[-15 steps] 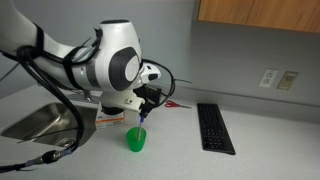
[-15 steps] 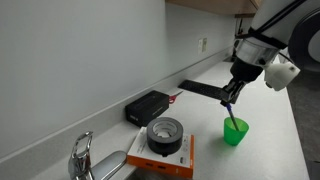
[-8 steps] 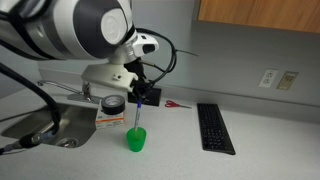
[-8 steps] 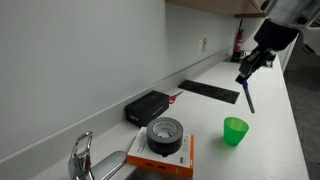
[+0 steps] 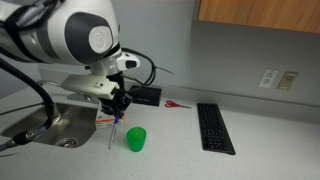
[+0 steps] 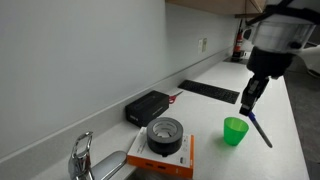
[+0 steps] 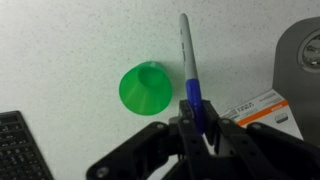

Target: Remove the blue pen from the green cup

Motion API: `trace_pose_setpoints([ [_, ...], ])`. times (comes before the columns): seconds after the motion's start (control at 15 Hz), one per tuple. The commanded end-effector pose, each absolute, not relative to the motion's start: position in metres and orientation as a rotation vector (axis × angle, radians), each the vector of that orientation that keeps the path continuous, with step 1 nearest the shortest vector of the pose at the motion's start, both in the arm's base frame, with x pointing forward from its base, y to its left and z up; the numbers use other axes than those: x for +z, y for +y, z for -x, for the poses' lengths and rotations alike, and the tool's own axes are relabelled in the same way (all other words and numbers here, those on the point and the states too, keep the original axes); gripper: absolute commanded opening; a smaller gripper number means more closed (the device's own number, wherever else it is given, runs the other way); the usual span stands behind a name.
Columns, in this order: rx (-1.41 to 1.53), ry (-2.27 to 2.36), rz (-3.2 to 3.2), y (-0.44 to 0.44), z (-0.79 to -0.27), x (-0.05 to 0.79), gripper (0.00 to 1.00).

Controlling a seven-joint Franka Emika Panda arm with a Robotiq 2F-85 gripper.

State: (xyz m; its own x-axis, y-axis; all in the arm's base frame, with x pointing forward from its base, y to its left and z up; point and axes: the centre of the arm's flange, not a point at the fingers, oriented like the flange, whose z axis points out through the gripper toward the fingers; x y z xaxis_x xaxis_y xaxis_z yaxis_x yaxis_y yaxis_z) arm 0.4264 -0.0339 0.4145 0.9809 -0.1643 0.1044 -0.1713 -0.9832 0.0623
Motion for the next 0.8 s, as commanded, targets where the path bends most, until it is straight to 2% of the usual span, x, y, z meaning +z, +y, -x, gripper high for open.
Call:
trace_pose_setpoints([
  [0.0,0.031,-0.142,-3.031,-0.006,-0.449,0.358,0.04],
  [0.53,-0.191,0.037,-3.022,0.017,-0.469,0.283,0.04],
  [0.6,-0.183,0.040,-3.018,0.017,-0.471,0.281,0.40],
  [0.67,-0.183,0.042,-3.014,0.017,-0.474,0.280,0.41],
  [0.73,-0.181,0.046,-3.011,0.017,-0.475,0.279,0.48],
])
